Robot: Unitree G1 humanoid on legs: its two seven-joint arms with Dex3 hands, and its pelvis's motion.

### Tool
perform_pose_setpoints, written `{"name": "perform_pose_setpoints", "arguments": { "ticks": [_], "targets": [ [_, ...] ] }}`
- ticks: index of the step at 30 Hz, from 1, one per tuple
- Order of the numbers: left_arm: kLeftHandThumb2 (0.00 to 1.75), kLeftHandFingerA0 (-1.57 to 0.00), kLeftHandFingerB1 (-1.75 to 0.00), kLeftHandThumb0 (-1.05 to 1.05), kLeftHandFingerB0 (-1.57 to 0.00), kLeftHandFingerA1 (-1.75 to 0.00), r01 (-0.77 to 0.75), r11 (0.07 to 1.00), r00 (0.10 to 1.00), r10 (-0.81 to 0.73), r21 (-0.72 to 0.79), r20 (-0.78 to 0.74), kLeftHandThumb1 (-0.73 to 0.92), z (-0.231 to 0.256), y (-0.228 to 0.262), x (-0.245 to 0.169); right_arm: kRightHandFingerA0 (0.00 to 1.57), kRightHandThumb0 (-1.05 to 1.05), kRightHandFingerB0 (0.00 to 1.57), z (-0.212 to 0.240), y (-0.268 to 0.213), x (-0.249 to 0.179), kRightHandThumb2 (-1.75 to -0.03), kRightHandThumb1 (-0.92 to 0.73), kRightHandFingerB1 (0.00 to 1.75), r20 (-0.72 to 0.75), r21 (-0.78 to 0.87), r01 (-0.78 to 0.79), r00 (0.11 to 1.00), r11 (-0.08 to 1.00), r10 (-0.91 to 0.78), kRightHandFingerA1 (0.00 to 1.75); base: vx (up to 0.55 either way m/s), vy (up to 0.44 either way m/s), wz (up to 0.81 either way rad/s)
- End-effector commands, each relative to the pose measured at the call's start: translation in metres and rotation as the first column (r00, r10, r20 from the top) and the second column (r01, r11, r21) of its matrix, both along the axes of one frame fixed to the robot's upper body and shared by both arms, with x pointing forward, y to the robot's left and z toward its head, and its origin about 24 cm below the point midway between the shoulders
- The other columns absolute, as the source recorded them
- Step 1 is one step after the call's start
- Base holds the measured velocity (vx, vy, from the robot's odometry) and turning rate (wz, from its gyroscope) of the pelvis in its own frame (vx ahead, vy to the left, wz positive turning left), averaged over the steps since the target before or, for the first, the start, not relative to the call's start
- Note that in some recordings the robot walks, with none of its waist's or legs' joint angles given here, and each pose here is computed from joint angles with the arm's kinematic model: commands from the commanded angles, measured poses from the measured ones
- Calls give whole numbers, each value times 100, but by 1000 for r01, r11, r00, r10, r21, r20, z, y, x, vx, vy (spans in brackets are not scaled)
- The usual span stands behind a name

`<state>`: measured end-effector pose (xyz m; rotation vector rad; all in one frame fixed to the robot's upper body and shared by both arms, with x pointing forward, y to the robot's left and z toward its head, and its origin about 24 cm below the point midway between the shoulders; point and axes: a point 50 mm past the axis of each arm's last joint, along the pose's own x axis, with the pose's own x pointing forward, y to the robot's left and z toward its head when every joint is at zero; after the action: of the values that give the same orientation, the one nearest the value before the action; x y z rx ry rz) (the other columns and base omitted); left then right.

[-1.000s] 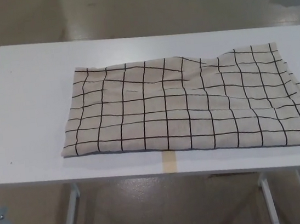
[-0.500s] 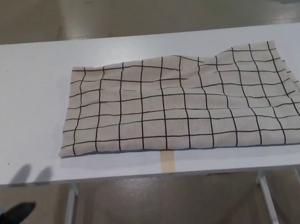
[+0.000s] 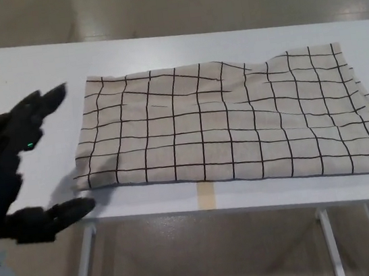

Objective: Use the left hand to fold a white towel with checkered patterns in half.

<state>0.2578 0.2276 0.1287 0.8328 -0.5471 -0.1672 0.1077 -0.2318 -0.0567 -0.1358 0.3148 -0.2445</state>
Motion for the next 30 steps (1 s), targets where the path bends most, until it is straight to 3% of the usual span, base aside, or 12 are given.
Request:
{"name": "perform_pose_setpoints", "arguments": {
  "ticks": [1,10,30],
  "targets": [
    [76,-6,-24,-62,-6,-14,-35,917,985,100,396,-144,40,-39,-19,44,64,-38,55,3,-4,6,-56,-56,56,-19,-27,2,1000,1000,-2,70,0,0,0],
    [77,0,-24,-60,0,-15,-56,894,971,151,444,-183,38,-54,-33,65,64,-38,55,5,-4,8,-56,-56,55,-5,-28,-1,1000,1000,1,71,0,0,0],
    [77,0,-23,-60,0,-16,-97,795,987,155,598,-46,39,-49,-56,92,64,-37,56,7,0,11,-56,-56,55,16,-49,-34,999,998,35,70,0,0,0]
  ]
}}
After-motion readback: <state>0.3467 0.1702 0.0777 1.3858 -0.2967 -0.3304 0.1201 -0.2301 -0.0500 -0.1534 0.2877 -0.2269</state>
